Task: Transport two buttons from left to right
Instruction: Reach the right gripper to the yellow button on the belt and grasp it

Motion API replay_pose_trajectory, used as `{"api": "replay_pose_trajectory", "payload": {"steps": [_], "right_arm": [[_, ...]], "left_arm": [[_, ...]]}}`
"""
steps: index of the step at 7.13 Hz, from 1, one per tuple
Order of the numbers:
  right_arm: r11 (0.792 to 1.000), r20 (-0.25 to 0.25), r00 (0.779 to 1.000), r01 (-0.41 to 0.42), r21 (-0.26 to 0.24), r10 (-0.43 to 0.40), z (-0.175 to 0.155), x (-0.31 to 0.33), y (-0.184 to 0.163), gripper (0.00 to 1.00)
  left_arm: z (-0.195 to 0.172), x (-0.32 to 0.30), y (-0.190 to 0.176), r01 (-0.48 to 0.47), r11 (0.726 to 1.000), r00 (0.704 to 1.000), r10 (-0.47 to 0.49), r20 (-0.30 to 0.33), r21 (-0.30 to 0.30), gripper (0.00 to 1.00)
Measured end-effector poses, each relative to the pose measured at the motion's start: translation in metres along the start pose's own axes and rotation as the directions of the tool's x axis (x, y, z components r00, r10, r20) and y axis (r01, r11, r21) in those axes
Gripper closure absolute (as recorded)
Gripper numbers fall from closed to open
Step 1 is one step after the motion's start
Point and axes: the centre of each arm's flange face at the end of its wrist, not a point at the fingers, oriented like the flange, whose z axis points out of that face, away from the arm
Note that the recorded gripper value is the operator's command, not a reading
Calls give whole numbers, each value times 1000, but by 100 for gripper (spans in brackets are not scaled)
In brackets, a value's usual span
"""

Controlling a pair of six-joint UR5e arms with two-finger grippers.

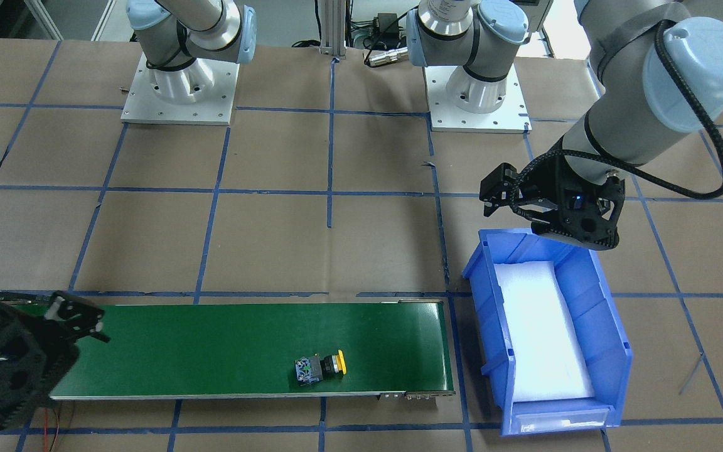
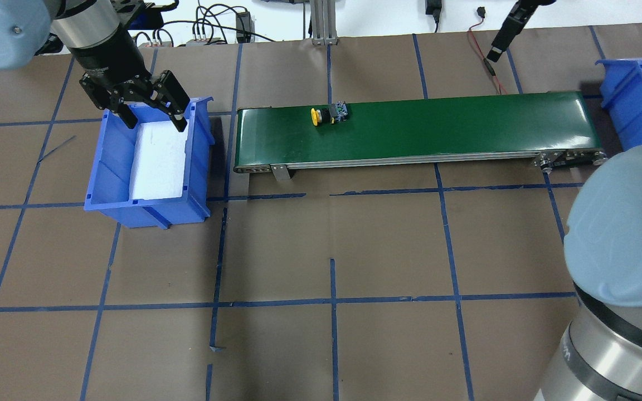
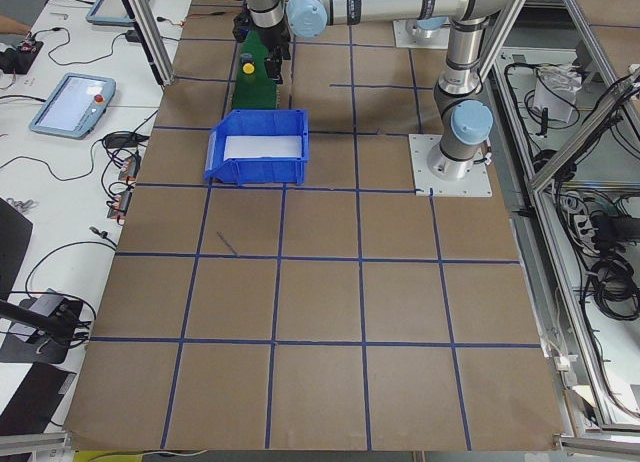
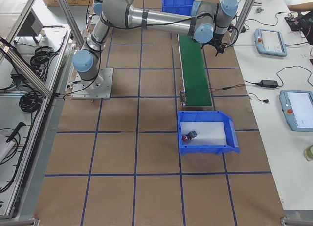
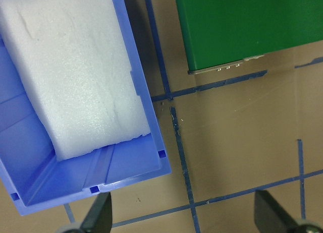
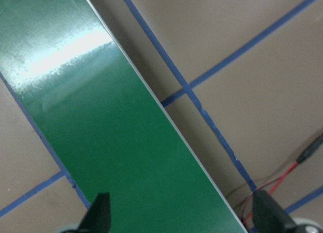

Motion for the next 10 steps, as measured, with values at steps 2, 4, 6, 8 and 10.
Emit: {"api": "replay_pose_trajectory", "payload": {"steps": [2,4,6,8,10], "right_arm": [[983,25,982,184,11,-185,39,-16,-45,0],[964,28,963,267,9,-267,66,-32,-76,0],[945,20,944,328,4,-328,98,-56,-103,0],[936,11,936,351,6,-351,120,-69,-110,0],[927,1,927,375,8,-375,127,-83,-124,0]], "left_arm": [[0,0,1,0,1000,1000,0,1,-2,0],[0,0,1,0,1000,1000,0,1,-3,0],[1,-1,-1,0,1000,1000,0,-1,-2,0],[2,-2,-2,1,1000,1000,-1,-2,-4,0],[1,-2,-1,1,1000,1000,-1,-1,-3,0]]}}
